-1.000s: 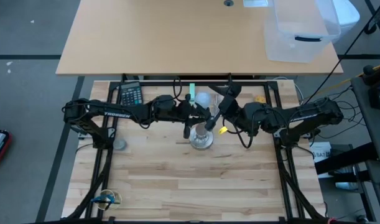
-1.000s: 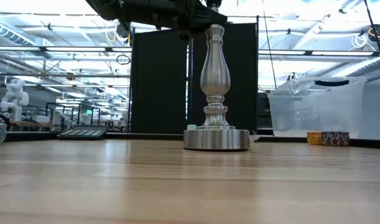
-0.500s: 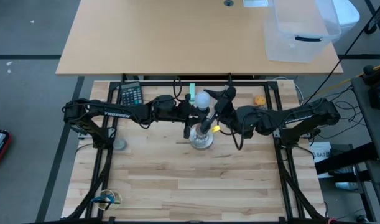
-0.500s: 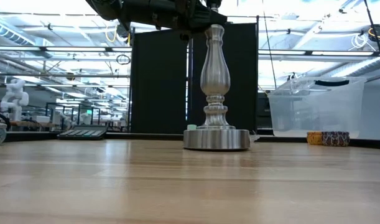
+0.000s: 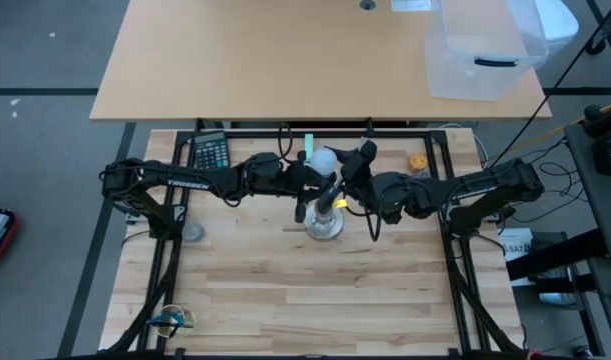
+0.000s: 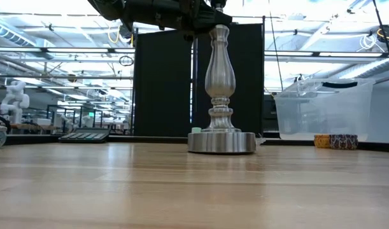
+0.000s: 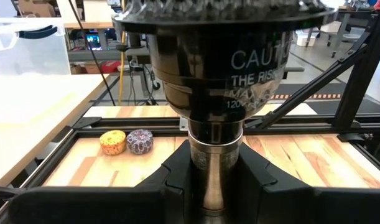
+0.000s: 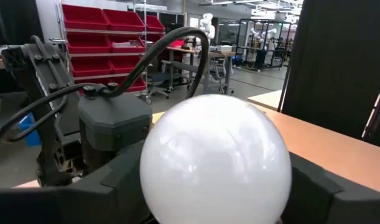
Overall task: Screw lightbulb
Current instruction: Remove the white lightbulb from the desk lamp
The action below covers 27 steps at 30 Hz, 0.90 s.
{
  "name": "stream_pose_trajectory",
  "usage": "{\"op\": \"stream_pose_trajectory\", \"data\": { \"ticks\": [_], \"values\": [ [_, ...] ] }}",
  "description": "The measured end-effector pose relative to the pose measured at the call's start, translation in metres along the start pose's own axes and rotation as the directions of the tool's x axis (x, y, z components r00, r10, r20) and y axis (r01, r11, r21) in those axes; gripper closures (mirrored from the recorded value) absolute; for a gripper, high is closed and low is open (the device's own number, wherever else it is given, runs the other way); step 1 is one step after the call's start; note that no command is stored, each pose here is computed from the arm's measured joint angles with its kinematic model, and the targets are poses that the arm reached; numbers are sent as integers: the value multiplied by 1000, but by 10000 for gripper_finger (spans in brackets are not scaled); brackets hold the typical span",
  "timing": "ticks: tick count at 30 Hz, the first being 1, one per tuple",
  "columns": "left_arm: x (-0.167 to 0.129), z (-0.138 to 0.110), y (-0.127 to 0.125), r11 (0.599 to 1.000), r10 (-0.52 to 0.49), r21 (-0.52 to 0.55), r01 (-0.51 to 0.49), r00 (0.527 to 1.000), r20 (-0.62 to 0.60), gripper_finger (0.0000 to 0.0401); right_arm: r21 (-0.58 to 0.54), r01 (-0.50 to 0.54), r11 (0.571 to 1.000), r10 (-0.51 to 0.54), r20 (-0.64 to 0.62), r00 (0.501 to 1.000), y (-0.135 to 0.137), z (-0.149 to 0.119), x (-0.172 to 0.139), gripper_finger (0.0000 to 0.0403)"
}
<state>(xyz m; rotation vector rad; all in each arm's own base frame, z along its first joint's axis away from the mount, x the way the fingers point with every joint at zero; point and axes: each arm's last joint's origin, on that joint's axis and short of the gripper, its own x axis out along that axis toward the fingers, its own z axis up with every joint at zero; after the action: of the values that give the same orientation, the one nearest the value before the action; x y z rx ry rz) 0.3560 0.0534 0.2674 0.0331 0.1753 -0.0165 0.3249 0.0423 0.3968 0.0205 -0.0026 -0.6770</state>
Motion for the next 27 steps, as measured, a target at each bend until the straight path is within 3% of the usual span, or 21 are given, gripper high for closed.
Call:
{"op": "stream_pose_trajectory", "data": {
  "ticks": [2,12,22,27],
  "values": [
    [0,0,0,1000,0,0,0,1000,-1,330,-8,-1,1000,1,0,1000,0,0,0,161],
    [0,-1,-1,1000,-24,5,24,1000,-8,330,-96,-29,995,29,-4,1000,3,0,-3,162],
    [-1,-1,-4,982,-177,59,177,984,-4,330,-191,-137,972,131,-47,990,1,0,-8,162],
    [-2,0,-1,970,-229,80,227,973,8,330,-260,-222,940,210,-75,975,-5,4,-14,163]
  ]
}}
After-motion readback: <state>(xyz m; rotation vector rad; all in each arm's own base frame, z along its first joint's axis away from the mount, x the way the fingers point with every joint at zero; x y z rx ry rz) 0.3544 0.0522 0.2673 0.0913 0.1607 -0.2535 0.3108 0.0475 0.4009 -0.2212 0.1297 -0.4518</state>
